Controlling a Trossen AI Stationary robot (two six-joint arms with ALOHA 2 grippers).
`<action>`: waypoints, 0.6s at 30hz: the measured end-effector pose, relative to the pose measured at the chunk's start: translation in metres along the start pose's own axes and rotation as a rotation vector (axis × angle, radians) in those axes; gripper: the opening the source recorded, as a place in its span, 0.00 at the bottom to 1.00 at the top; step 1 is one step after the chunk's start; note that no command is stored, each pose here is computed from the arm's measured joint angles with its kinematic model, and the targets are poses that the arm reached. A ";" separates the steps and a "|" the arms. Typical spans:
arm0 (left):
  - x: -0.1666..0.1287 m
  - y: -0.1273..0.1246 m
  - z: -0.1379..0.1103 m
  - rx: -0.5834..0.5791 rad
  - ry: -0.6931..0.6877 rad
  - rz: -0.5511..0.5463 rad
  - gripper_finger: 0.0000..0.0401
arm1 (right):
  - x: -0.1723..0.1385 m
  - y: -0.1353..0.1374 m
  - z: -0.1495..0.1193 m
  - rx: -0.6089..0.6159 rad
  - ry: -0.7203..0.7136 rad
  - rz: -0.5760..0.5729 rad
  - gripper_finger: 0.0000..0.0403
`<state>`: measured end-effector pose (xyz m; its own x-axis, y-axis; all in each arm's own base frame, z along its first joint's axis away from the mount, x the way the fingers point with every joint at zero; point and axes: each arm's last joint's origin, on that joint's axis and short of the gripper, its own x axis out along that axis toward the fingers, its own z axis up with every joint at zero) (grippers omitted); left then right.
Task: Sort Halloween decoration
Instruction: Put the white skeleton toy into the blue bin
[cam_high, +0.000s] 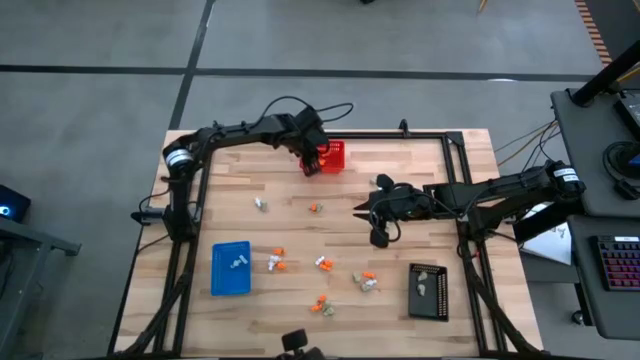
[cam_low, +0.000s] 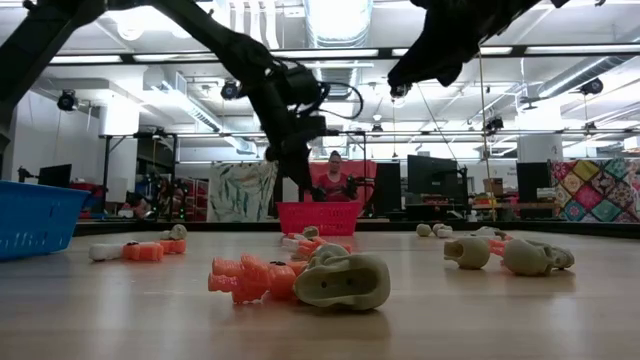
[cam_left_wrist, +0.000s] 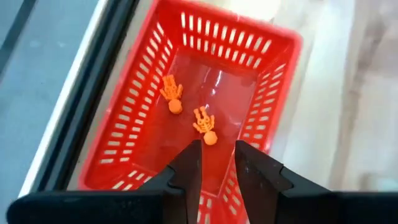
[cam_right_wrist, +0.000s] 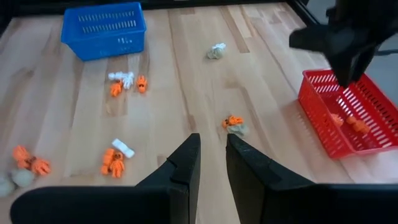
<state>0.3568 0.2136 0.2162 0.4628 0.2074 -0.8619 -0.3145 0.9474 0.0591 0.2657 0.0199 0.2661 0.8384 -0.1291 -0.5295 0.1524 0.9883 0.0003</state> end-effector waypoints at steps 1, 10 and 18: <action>-0.005 -0.001 0.001 0.000 -0.012 0.001 0.20 | 0.000 0.000 0.000 0.009 -0.003 0.000 0.16; -0.047 -0.030 0.014 0.024 -0.117 -0.025 0.20 | 0.002 -0.011 0.003 0.144 -0.018 -0.034 0.16; -0.071 -0.069 0.002 0.063 -0.215 -0.072 0.20 | 0.002 -0.012 -0.003 0.177 0.043 -0.044 0.16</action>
<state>0.3472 0.1344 0.2747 0.6504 0.1796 -0.7380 -0.2254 0.9735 0.0382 0.2638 0.0081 0.2623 0.8067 -0.1643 -0.5677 0.2807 0.9518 0.1235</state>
